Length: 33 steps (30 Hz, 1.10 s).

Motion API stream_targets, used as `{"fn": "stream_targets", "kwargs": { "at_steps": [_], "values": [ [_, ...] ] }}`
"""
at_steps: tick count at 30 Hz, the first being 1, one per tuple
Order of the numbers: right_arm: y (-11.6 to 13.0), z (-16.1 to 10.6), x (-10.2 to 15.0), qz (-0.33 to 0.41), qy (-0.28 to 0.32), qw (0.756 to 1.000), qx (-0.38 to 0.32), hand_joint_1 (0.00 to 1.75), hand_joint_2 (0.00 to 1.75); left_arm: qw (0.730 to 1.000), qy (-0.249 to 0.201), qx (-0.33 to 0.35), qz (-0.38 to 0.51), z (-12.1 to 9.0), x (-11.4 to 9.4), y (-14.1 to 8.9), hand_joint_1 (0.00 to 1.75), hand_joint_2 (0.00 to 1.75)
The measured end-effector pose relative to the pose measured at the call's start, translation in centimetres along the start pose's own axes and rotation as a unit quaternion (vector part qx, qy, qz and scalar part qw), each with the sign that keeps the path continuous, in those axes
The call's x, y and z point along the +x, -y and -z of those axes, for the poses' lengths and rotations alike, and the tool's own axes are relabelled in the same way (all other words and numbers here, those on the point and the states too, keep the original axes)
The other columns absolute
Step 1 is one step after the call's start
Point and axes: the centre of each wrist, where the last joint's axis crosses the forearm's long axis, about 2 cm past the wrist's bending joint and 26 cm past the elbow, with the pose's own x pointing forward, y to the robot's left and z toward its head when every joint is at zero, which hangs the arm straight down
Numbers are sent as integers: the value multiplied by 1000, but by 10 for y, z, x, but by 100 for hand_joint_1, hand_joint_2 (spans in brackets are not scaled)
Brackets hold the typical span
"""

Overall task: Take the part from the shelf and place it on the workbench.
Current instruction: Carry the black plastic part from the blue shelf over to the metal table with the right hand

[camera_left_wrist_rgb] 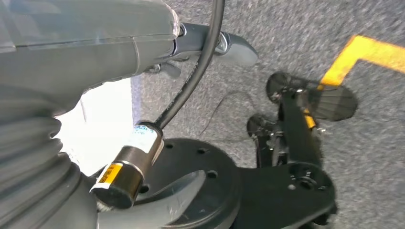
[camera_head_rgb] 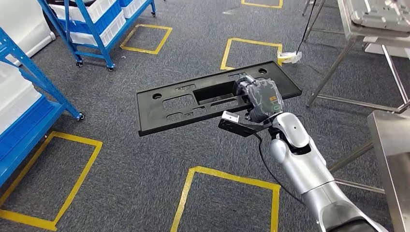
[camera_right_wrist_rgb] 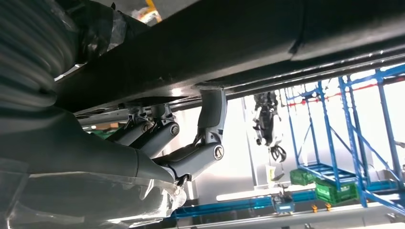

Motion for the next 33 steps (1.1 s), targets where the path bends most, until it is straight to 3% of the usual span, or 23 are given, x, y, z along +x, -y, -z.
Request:
{"fn": "stream_targets", "kwargs": {
  "at_steps": [8,20,33],
  "values": [
    [-9,-4,12,-4,-1,1000,-4,175,175,1000,-7,1,-13,0,-2,-4,0,175],
    [-3,22,74,19,40,999,-18,175,175,999,5,-1,-31,-5,11,-28,0,175],
    [0,29,83,22,49,998,-22,175,175,999,3,4,-31,-6,12,-36,0,175]
  ]
}}
